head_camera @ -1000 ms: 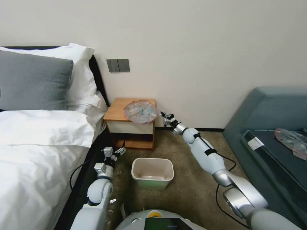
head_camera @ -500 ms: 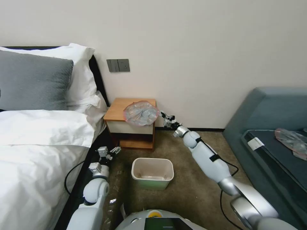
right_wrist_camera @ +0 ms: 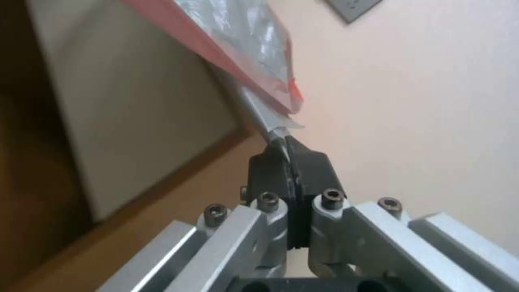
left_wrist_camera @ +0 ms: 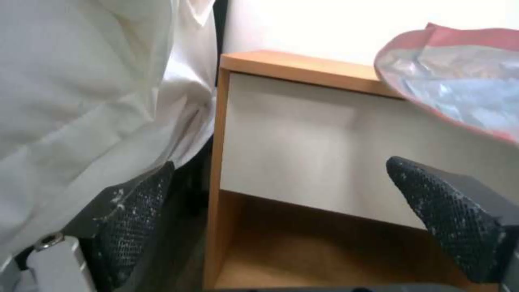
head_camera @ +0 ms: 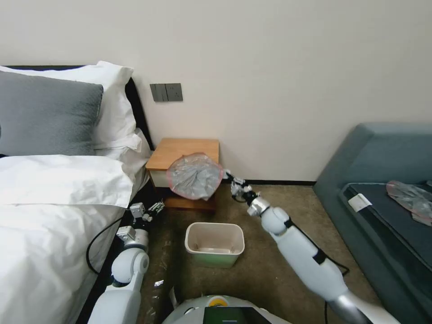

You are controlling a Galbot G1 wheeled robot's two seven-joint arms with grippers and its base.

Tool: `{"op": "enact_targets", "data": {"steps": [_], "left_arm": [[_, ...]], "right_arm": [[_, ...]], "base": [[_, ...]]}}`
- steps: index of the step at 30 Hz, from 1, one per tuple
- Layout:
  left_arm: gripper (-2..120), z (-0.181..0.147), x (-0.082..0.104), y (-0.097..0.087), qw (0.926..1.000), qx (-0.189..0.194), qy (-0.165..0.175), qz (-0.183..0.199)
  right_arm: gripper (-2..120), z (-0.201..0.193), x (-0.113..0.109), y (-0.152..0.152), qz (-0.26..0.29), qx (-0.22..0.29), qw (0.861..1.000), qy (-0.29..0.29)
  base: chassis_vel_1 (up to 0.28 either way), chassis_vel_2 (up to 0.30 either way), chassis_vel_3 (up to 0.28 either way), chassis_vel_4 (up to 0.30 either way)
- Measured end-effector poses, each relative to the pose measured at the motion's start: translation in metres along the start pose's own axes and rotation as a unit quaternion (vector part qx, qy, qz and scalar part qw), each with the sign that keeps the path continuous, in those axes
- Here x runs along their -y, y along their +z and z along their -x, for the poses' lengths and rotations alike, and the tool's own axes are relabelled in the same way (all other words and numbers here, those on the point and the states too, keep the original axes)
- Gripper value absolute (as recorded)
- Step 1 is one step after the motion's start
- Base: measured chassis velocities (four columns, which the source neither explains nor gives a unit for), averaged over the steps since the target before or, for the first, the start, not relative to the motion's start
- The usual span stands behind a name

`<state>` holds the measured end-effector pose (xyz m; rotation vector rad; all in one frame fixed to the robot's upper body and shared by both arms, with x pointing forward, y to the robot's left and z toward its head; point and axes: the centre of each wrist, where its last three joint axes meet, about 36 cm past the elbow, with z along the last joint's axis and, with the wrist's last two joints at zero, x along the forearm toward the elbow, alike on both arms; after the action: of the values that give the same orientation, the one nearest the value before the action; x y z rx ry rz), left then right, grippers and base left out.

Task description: Pick up the garbage bag from the table and place it over the trash can.

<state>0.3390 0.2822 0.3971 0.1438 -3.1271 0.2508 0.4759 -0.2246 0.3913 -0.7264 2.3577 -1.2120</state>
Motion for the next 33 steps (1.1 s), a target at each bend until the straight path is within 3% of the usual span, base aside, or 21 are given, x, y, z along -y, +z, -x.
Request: {"op": "enact_targets", "data": {"steps": [18, 24, 33], "left_arm": [[100, 0.004, -0.001, -0.017, 0.9994, 0.020, -0.001, -0.028], [100, 0.003, 0.002, -0.015, 0.9994, 0.018, 0.003, -0.030], [100, 0.005, 0.010, -0.013, 0.9993, 0.014, 0.013, -0.032]], "right_arm": [[0, -0.101, -0.076, -0.042, 0.053, -0.002, 0.996, -0.075], [0, -0.125, -0.080, -0.055, 0.062, -0.004, 0.994, -0.086], [0, -0.148, -0.069, -0.060, 0.066, -0.011, 0.992, -0.104]], "base": [[0.000, 0.000, 0.000, 0.000], [0.000, 0.000, 0.000, 0.000], [0.000, 0.000, 0.000, 0.000]]}}
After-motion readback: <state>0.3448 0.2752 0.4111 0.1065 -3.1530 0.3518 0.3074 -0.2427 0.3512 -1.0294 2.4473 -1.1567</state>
